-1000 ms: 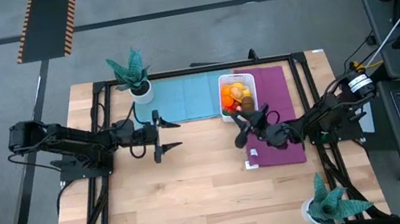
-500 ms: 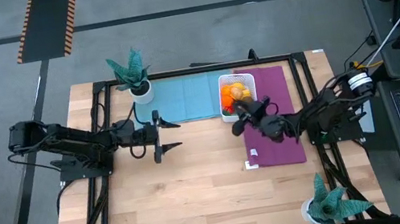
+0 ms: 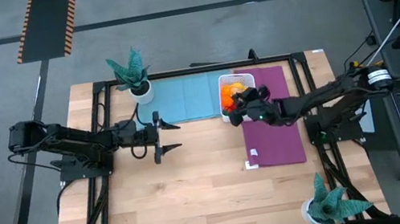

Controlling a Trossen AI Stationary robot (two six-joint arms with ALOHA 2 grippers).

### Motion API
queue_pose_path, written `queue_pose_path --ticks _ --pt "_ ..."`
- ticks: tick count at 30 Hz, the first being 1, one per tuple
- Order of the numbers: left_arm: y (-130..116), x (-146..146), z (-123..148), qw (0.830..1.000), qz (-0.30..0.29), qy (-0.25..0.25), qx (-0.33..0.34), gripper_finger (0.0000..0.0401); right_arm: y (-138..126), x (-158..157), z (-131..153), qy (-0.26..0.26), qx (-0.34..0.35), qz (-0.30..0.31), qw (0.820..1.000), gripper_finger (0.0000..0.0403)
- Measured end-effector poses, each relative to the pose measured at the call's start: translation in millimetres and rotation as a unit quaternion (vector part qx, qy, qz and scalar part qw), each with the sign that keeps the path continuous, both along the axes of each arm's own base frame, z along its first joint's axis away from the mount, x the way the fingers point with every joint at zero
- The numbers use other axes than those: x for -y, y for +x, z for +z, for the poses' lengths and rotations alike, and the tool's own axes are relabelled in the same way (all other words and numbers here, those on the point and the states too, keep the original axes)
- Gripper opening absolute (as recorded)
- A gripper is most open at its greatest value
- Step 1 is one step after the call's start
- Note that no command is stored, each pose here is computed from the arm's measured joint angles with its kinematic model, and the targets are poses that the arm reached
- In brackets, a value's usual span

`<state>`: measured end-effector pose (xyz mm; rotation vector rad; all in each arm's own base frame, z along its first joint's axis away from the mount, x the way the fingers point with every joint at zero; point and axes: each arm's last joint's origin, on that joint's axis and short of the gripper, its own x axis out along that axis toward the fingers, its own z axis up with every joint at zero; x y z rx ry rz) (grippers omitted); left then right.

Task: Pick and placing Produce into tupperware
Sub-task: Put the black blackberry into the white container

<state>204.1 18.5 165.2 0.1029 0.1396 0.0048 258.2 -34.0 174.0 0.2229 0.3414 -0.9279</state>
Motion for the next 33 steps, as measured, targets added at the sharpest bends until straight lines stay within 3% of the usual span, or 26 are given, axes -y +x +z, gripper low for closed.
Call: queue_pose_path --ticks 9,25,33 --pt "0 -1 0 1.0 0.0 0.012 -0.001 0.0286 -3 25 15 0.124 -0.045 0.047 0.99 0.0098" --pt "0 -1 0 1.0 0.0 0.013 -0.002 0.0286 -5 35 16 0.148 -0.069 0.059 0.985 0.0098" --pt "0 -1 0 1.0 0.0 0.013 -0.002 0.0286 0 36 -2 0.156 -0.106 0.055 0.981 0.0098"
